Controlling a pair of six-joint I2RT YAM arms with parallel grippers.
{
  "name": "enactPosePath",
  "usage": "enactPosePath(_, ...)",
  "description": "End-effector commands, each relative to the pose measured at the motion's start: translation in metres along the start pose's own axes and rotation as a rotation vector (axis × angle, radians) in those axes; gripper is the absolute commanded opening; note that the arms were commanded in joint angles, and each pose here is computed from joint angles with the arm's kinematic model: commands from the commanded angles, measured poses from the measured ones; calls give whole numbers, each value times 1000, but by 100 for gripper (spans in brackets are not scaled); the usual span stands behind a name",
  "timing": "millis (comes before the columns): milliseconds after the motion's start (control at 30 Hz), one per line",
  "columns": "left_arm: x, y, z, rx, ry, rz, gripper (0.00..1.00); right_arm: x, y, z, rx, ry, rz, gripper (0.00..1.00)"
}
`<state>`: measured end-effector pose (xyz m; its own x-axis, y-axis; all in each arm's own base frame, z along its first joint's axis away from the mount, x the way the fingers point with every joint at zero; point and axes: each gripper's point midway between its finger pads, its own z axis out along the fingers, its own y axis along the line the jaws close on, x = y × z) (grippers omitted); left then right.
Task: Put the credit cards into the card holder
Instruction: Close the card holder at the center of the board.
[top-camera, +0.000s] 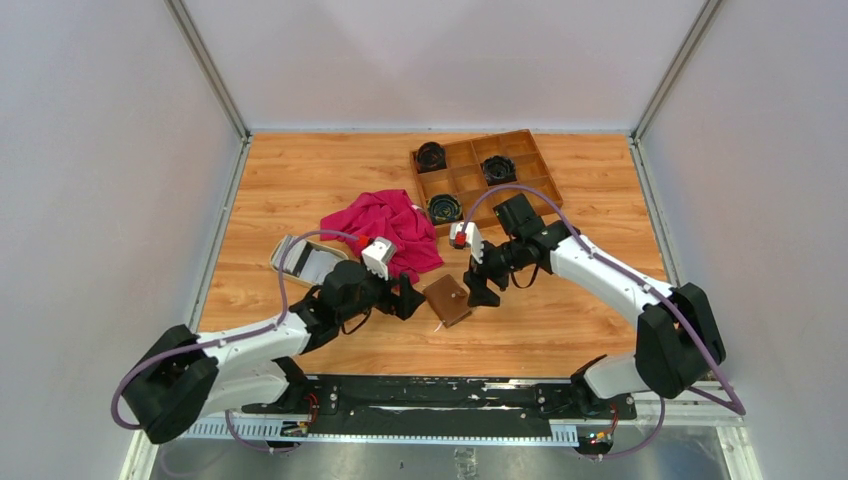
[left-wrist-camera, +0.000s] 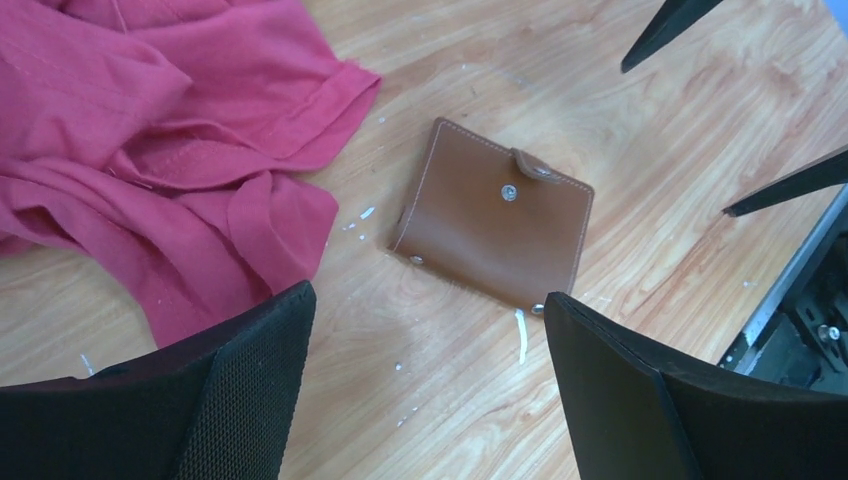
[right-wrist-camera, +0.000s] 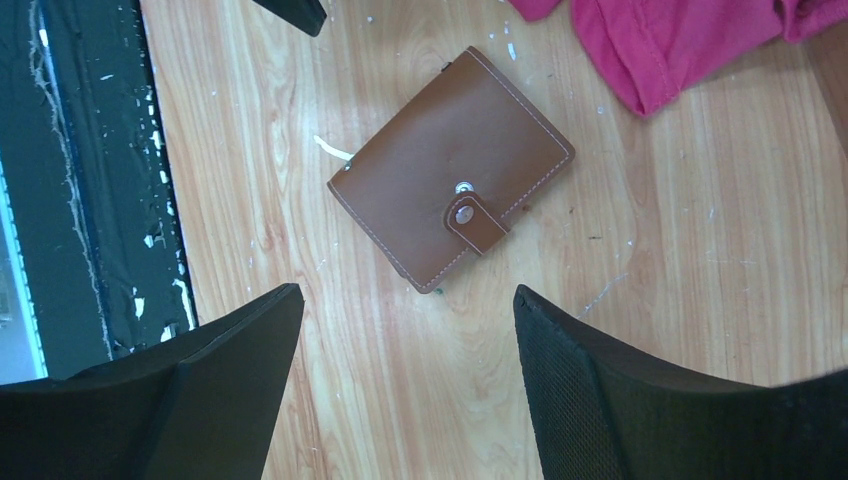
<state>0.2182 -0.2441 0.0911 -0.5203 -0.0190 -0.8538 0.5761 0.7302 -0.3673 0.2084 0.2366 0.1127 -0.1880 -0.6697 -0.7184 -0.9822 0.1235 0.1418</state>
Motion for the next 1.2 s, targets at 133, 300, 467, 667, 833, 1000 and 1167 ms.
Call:
enactPosePath(133,-3,-4,34,62,49,5,78,-2,-6,2,21,22,14,80)
enactPosePath(300,8,-2,56,67,119,-2,70,-3,-11,10,16,23,71,79)
enactPosePath(467,19,5,65,46,160,-4,68,-4,-27,24,38,66,154,67)
enactPosePath(667,35,6,67,53,207,-29,62,0,-31,45,24,137,169,63)
enactPosePath(833,43,6,64,56,224,-56,60,5,-31,50,46,186,143,63)
enactPosePath(1000,46,4,62,66,227,-74,59,8,-29,51,54,213,116,57)
enactPosePath(1167,49,1,61,80,233,-90,58,14,-28,55,45,245,123,47)
